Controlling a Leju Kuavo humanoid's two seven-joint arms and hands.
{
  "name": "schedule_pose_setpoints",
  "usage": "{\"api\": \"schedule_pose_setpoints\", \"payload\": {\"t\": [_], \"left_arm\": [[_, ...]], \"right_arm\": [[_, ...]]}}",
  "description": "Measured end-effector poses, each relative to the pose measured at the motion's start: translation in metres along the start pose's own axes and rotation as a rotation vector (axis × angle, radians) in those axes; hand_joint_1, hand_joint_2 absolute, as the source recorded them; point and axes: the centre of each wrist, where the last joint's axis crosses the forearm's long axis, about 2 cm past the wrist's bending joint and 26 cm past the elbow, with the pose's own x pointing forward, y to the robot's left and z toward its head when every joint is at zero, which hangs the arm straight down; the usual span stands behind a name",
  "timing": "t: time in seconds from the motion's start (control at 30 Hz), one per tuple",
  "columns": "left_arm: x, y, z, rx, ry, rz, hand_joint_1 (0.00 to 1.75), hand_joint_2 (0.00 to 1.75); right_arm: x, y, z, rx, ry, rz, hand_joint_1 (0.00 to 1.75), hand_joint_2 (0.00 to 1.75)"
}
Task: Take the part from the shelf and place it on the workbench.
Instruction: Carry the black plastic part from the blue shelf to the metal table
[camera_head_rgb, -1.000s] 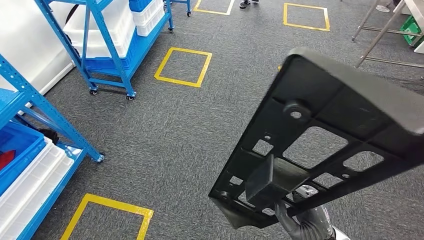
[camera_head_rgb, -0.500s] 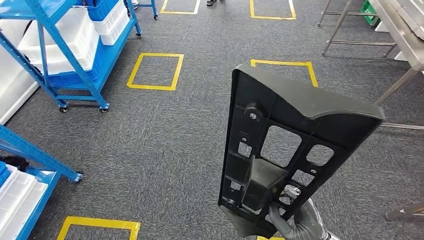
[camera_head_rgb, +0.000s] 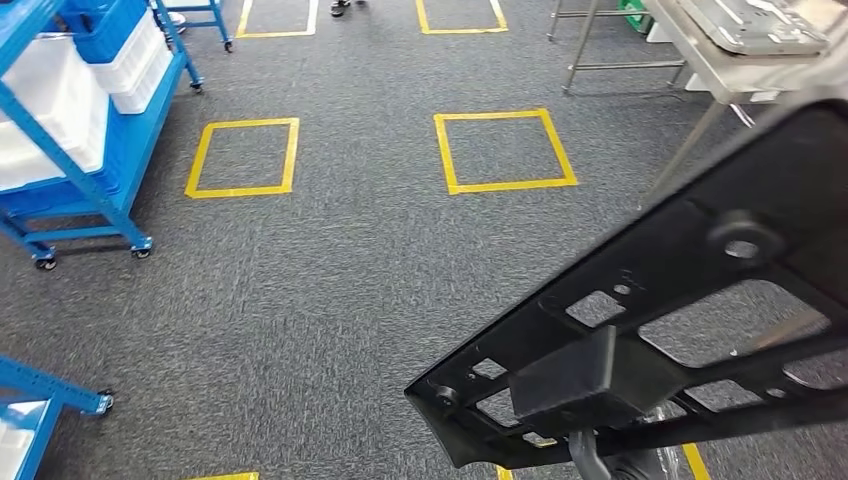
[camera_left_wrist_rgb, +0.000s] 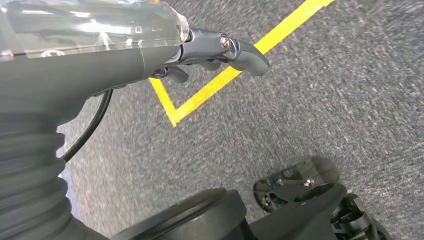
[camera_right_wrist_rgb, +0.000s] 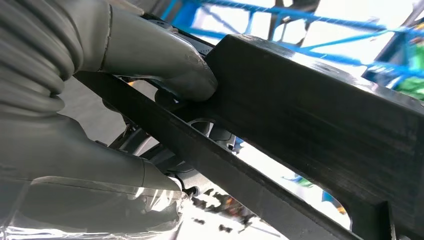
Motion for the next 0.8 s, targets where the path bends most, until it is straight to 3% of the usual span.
{"api": "schedule_pose_setpoints", "payload": {"t": [0.27, 0.43, 0.57, 0.8], "left_arm": [[0.0, 0.006, -0.002, 0.021, -0.029, -0.057, 0.0, 1.75], [0.005, 0.01, -0.004, 0.022, -0.038, -0.062, 0.0, 1.75], [0.005, 0.01, -0.004, 0.019, -0.029, -0.075, 0.0, 1.75], [0.005, 0.01, -0.004, 0.019, -0.035, -0.086, 0.0, 1.75]], "right_arm": [[-0.01, 0.001, 0.001, 0.066, 0.209, 0.111, 1.75, 1.75], [-0.015, 0.002, -0.001, 0.066, 0.253, 0.14, 1.75, 1.75], [-0.015, 0.002, -0.002, 0.049, 0.208, 0.114, 1.75, 1.75], [-0.006, 0.001, -0.008, -0.029, 0.015, 0.022, 1.75, 1.75]]}}
